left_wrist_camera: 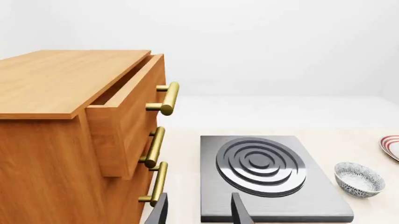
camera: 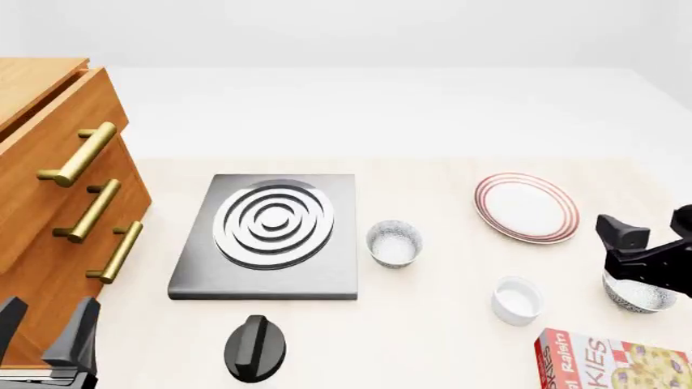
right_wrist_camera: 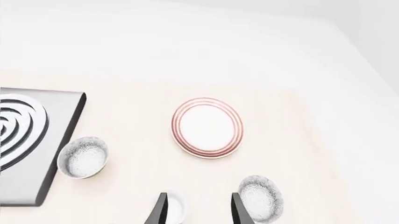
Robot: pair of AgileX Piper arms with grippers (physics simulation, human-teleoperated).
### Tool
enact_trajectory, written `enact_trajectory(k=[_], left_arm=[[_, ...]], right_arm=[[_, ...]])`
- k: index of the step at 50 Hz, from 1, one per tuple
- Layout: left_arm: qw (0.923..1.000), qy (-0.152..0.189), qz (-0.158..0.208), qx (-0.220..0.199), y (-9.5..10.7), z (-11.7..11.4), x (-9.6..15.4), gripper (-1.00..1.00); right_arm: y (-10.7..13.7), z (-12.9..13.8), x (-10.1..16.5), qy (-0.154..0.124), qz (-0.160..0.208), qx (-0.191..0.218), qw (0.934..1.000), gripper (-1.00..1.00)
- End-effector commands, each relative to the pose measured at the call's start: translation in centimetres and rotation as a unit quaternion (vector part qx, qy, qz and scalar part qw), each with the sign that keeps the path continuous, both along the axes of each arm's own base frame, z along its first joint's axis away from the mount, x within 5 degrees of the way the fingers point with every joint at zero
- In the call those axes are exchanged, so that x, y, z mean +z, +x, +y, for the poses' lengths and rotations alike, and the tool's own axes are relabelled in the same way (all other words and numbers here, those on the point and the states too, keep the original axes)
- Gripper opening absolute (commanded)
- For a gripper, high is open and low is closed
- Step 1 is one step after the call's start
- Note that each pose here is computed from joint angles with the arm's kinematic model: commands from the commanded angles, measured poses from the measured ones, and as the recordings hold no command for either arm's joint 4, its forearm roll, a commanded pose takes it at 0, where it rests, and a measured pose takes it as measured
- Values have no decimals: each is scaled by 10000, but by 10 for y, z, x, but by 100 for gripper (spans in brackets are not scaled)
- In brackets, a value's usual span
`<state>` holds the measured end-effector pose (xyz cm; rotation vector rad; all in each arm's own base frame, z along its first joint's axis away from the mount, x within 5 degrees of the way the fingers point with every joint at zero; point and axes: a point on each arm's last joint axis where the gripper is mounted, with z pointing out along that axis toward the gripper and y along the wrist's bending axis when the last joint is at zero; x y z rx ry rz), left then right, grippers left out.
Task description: Pick the akita bowl next to the plate and place it on the plate.
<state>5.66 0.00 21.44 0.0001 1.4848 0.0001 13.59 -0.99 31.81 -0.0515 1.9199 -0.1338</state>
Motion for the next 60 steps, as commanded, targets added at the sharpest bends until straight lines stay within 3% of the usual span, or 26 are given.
enact_trajectory(k=[1,11,17,24,34,48,55,60], left_arm=[[10000,0,-1,0,0,0,0,100],[10000,0,0,1,0,0,0,100],[10000,-1,1,0,0,0,0,100],[10000,1,1,0,0,0,0,100],[10000,-1,1,0,0,0,0,100],[10000,-1,0,1,0,0,0,100],[10000,0,0,-1,0,0,0,100],[10000,1,0,0,0,0,0,100]], right_arm=[[7,-6,-4,-98,197,-128,9997,100],[17,-15,-15,-93,298,-409,9987,100],[25,-21,3,-142,323,-507,9981,100],[41,-23,-17,-92,485,-487,9976,100],[46,-25,-25,-65,504,-529,9973,100],[58,-31,-56,-45,725,-614,9955,100],[61,-33,-64,-67,769,-626,9951,100],[65,-35,-55,-124,754,-639,9950,100]])
